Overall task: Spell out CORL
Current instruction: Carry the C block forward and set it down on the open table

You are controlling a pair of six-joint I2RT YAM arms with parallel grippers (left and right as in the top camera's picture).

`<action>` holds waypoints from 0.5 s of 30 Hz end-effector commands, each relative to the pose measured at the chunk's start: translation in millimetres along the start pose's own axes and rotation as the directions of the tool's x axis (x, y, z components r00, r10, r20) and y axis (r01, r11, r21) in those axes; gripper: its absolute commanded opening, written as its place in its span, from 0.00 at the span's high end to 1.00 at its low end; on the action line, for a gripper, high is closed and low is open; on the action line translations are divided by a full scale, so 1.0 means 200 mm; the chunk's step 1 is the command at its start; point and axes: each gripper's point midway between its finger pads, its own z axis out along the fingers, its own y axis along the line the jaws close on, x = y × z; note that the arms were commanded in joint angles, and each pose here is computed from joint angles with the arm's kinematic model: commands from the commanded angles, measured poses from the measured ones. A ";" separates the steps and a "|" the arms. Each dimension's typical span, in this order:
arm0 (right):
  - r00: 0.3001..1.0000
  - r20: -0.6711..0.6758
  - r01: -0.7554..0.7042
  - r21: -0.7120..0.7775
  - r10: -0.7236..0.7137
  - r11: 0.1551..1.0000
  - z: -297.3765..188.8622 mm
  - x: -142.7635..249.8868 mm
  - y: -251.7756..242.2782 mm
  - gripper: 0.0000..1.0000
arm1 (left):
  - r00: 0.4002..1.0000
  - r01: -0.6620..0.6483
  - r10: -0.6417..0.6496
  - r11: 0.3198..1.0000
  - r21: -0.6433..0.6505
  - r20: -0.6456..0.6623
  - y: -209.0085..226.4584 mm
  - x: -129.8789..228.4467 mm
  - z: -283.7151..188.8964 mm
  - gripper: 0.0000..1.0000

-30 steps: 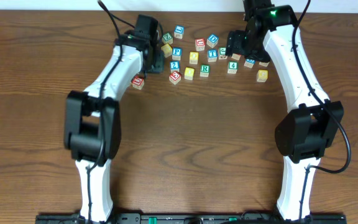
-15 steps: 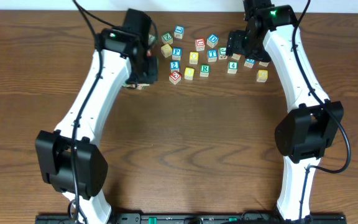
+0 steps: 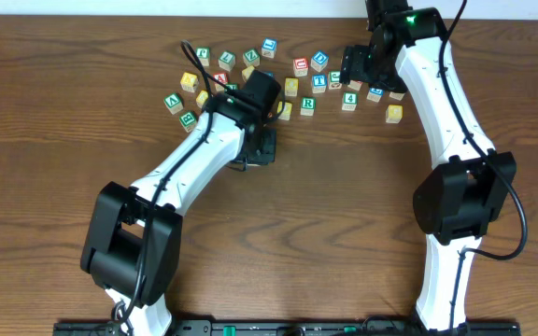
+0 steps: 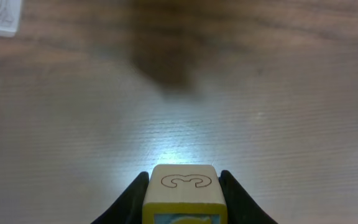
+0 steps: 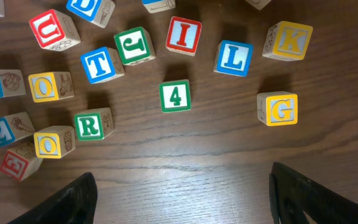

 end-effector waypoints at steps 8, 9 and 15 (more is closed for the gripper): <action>0.999 0.033 0.012 0.007 -0.012 1.000 -0.06 -0.03 -0.01 0.16 | 0.994 0.100 -0.100 0.995 0.014 0.039 0.00 0.03 0.14 0.76; 0.999 0.031 0.012 0.008 -0.012 1.000 -0.06 -0.02 -0.01 0.16 | 0.994 0.100 -0.101 0.995 0.022 0.051 -0.01 0.02 0.15 0.76; 1.000 0.021 0.013 0.011 -0.013 1.000 -0.04 -0.01 -0.01 0.16 | 0.992 0.097 -0.100 0.994 0.039 0.081 -0.01 0.01 0.20 0.76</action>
